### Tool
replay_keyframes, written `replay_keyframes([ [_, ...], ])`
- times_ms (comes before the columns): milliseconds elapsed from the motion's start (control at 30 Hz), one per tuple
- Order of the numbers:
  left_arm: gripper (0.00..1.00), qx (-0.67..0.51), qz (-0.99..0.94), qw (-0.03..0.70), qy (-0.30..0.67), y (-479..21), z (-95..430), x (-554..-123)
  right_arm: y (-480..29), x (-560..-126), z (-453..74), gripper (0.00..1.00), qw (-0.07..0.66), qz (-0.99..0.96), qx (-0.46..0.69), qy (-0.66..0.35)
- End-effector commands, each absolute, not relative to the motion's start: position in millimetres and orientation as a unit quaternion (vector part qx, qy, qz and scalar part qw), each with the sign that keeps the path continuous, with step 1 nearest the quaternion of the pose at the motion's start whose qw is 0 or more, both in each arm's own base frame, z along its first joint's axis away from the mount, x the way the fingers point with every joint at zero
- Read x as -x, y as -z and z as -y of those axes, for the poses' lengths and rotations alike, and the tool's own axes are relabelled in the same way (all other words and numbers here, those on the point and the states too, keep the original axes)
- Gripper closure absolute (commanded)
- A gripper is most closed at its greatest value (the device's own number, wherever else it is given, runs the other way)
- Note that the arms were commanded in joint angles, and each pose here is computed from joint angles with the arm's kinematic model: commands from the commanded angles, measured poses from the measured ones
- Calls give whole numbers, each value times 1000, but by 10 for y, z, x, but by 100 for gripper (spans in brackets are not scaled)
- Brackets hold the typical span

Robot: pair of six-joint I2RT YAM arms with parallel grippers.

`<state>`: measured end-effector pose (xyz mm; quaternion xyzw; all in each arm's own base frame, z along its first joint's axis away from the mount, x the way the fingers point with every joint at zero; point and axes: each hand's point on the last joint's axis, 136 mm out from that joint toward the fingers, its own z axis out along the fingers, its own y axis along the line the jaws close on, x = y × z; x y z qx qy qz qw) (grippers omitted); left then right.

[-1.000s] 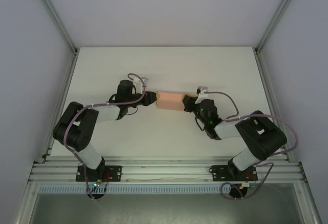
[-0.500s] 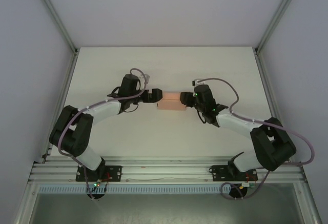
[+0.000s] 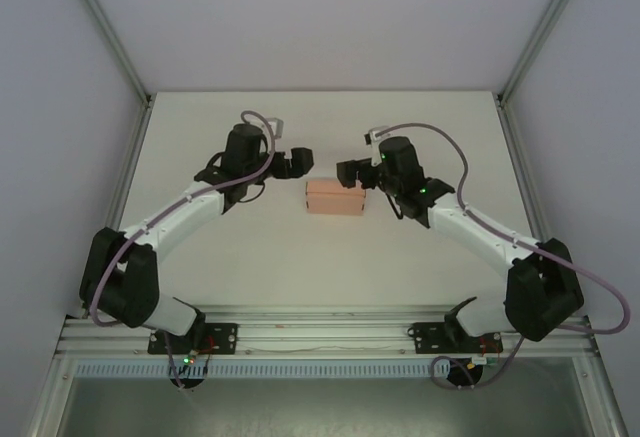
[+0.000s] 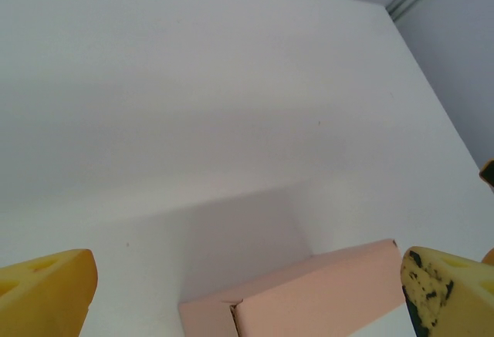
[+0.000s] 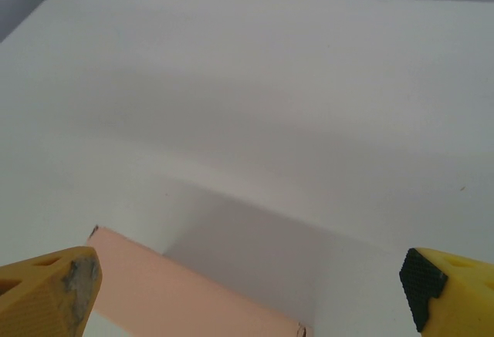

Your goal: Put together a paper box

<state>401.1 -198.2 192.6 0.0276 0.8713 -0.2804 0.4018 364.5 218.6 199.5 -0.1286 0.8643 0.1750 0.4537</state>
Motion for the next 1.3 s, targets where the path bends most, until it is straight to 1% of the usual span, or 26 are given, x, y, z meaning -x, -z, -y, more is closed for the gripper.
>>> replay_keyframes([
  [0, 0, -38, -888, 350, 296, -1567, 2073, -3930, -1730, -3565, -2174, 0, 411, -886, 134, -169],
  [100, 0, -43, -891, 321, 318, -1412, 2176, -3918, -1526, -3554, -2166, 0, 396, -895, 116, -173],
  [200, 0, -42, -894, 305, 324, -1282, 2196, -3883, -1362, -3576, -2074, 0, 393, -902, 92, -156],
  [300, 1, -32, -898, 298, 322, -1098, 2168, -3834, -1181, -3563, -2009, 5, 374, -910, 72, -165],
  [400, 5, -32, -897, 282, 340, -909, 2208, -3755, -944, -3496, -1998, 12, 351, -916, 64, -184],
  [433, 7, -30, -898, 279, 340, -834, 2201, -3737, -866, -3486, -1973, 14, 347, -918, 57, -183],
  [500, 13, -25, -903, 266, 337, -687, 2185, -3697, -701, -3439, -1922, 30, 330, -925, 42, -185],
  [567, 18, -33, -900, 258, 350, -604, 2222, -3638, -590, -3388, -1908, 40, 318, -926, 28, -201],
  [633, 24, -35, -897, 248, 363, -544, 2253, -3588, -518, -3325, -1913, 45, 313, -924, 20, -218],
  [667, 30, -35, -898, 245, 364, -522, 2256, -3573, -493, -3298, -1921, 49, 310, -924, 18, -225],
  [733, 48, -31, -899, 241, 364, -485, 2246, -3556, -468, -3261, -1925, 61, 309, -922, 10, -233],
  [767, 55, -28, -901, 241, 360, -462, 2231, -3550, -456, -3248, -1929, 66, 308, -921, 5, -240],
  [800, 60, -25, -901, 240, 360, -446, 2233, -3543, -454, -3234, -1948, 68, 307, -919, 4, -247],
  [867, 60, -22, -903, 237, 358, -411, 2228, -3542, -450, -3233, -1956, 76, 307, -917, -6, -255],
  [933, 61, -21, -903, 235, 360, -383, 2234, -3542, -460, -3236, -1975, 81, 306, -914, -9, -264],
  [1000, 62, -19, -902, 233, 363, -377, 2256, -3541, -478, -3232, -1993, 88, 307, -912, -14, -272],
  [1167, 62, -27, -910, 244, 334, -354, 2291, -3568, -473, -3205, -2038, 97, 302, -907, -22, -293],
  [1233, 63, -33, -910, 246, 332, -375, 2360, -3581, -450, -3193, -2051, 97, 299, -907, -21, -297],
  [1267, 63, -37, -910, 248, 331, -383, 2384, -3590, -445, -3189, -2058, 96, 298, -907, -20, -299],
])
